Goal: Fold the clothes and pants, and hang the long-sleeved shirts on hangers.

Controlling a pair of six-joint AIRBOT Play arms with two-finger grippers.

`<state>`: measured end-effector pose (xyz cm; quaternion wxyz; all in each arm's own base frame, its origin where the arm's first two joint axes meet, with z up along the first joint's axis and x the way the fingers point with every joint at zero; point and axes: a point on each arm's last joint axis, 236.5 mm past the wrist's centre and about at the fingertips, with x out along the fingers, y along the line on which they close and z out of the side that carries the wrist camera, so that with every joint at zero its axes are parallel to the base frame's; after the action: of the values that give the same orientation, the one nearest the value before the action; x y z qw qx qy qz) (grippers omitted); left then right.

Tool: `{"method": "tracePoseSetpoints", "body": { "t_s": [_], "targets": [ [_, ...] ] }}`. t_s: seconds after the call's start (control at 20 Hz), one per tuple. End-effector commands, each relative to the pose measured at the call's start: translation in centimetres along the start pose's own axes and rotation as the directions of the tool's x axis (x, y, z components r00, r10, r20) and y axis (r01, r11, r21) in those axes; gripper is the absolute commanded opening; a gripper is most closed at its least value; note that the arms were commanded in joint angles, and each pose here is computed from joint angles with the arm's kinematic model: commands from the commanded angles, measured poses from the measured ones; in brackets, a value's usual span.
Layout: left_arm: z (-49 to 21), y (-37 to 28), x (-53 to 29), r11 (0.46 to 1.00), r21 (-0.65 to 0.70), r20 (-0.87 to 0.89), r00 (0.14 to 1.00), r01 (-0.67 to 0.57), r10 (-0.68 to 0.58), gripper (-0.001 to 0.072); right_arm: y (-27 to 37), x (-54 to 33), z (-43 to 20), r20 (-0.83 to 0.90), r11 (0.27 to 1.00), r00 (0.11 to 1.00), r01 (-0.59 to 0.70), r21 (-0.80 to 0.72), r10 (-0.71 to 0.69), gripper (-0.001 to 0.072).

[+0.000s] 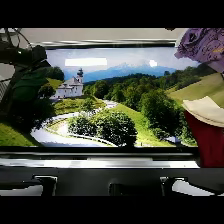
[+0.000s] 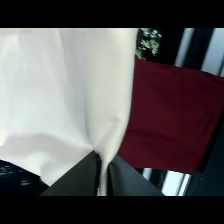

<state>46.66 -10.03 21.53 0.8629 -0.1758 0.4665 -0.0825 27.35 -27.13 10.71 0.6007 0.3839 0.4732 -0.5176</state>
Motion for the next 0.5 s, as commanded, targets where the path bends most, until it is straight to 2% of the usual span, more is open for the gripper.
{"method": "tracePoseSetpoints", "body": {
  "t_s": [0.0, 0.45],
  "targets": [
    [-0.5, 0.3, 0.6, 1.000, -0.005, -0.020, 1.000, -0.006, 0.006, 0.0018, -3.0, 1.6, -1.8, -0.043, 0.993, 0.992, 0.116, -0.028, -0.117, 0.0026],
    [-0.7, 0.5, 0.8, 1.000, -0.008, -0.029, 1.000, -0.009, 0.009, 0.0019, -9.2, 6.1, -6.6, -0.081, 0.955, 0.953, 0.285, -0.085, -0.292, 0.0026]
  ]
}}
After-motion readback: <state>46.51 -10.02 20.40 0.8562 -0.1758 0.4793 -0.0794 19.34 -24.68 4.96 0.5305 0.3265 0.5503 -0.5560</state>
